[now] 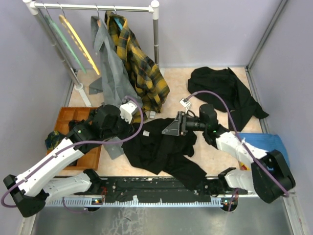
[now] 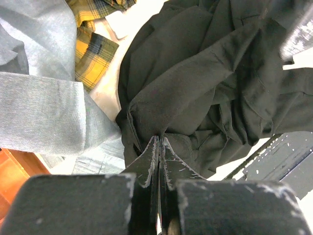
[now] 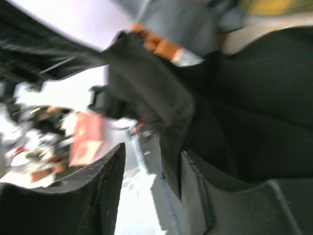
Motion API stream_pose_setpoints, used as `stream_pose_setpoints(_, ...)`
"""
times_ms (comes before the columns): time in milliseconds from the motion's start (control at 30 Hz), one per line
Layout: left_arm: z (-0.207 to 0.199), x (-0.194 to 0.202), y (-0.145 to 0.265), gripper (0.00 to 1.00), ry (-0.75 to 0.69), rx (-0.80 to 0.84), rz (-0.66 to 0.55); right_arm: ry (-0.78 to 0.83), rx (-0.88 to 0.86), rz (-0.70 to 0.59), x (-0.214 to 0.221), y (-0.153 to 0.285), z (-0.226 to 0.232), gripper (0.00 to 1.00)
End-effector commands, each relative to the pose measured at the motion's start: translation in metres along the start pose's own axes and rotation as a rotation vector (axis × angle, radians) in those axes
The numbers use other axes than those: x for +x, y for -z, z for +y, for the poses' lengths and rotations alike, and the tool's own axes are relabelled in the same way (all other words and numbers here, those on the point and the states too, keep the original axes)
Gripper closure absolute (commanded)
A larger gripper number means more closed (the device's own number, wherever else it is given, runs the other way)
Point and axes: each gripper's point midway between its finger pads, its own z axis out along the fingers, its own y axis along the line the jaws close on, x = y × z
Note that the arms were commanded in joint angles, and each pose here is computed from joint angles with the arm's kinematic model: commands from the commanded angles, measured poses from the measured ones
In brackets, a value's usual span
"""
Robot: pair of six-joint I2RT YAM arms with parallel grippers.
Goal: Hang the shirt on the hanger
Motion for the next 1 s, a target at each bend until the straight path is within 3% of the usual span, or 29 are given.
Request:
stream_pose_setpoints(0, 0.005, -0.022, 0.001, 1.0, 0.009, -0.017, -0.078, 0.236, 0.491, -0.037, -0.023, 0.039, -0.054, 0.46)
stream_pose_setpoints(133, 0.006, -0.024, 0.0, 1.0, 0.005, -0.02, -0.078, 0.332, 0.716, -0.115, -0.044, 0.075, -0.061, 0.28)
stream_pose_setpoints(300, 0.007, -0.023, -0.001, 1.0, 0.005, -0.019, -0.074, 0.476, 0.642, -0.196, -0.055, 0.068, -0.008, 0.26)
stream_pose_setpoints(500, 0.012, -0.024, 0.0, 1.0, 0.019, -0.044, -0.072, 0.633, 0.833, -0.113, -0.029, 0.043, -0.007, 0.26)
stream_pose_setpoints(667, 0.015, -0.025, 0.0, 1.0, 0.039, -0.057, -0.069, 0.542, 1.034, -0.182, -0.023, 0.052, -0.033, 0.25)
stream_pose_setpoints(967, 0.015, -0.023, -0.004, 1.0, 0.046, -0.057, -0.061, 0.408, 1.006, -0.185, 0.011, 0.027, -0.048, 0.31)
